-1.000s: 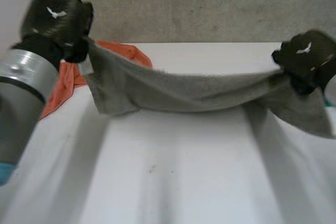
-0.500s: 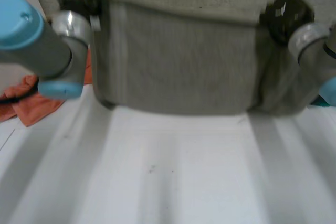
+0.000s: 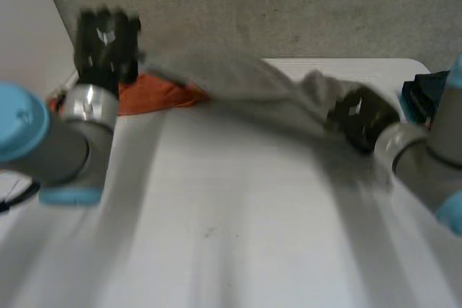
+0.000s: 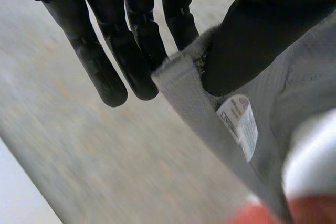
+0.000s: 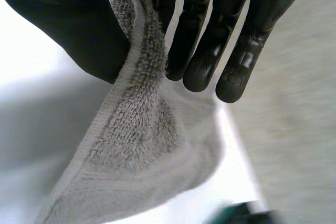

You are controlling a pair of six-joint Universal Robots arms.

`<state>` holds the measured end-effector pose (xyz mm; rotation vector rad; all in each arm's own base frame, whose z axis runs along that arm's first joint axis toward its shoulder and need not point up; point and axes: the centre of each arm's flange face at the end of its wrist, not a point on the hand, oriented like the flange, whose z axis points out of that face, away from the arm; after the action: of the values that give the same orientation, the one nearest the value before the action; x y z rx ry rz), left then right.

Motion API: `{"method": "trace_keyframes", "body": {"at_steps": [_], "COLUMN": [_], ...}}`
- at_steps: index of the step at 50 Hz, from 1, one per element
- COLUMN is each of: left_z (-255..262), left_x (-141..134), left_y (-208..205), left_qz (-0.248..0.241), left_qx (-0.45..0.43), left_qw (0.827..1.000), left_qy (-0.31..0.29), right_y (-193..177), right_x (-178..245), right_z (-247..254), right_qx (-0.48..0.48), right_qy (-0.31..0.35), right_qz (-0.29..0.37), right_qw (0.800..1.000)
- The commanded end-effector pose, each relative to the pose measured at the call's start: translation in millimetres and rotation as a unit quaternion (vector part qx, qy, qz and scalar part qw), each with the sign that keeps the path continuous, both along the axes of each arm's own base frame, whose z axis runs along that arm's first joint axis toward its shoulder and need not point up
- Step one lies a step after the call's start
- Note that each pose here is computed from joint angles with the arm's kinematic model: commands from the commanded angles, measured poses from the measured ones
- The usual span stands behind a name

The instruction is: Fold the laundry.

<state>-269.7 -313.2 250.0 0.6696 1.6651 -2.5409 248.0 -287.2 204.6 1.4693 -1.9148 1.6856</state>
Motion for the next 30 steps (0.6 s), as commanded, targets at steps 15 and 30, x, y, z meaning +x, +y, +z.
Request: {"method": "trace_keyframes", "body": {"at_steps": [15,30], "left_z": [-52.3,-28.6], "left_x": [21.6,41.0], "left_y": [28.5,21.5], "left_qz": [0.006,0.03], "left_qx": [0.087,0.067], "left_qw": [0.996,0.997], "left_qy": [-0.03,0.004], "right_y": [-5.1,-4.5], "right_x": [-55.8,-117.9], "right_z": [-2.2,-33.4], "right_qx": [0.097,0.214], "right_qy": [-0.152,-0.249], "right_qz": [-0.114,-0.229], "right_qw": [0.977,0.916]}}
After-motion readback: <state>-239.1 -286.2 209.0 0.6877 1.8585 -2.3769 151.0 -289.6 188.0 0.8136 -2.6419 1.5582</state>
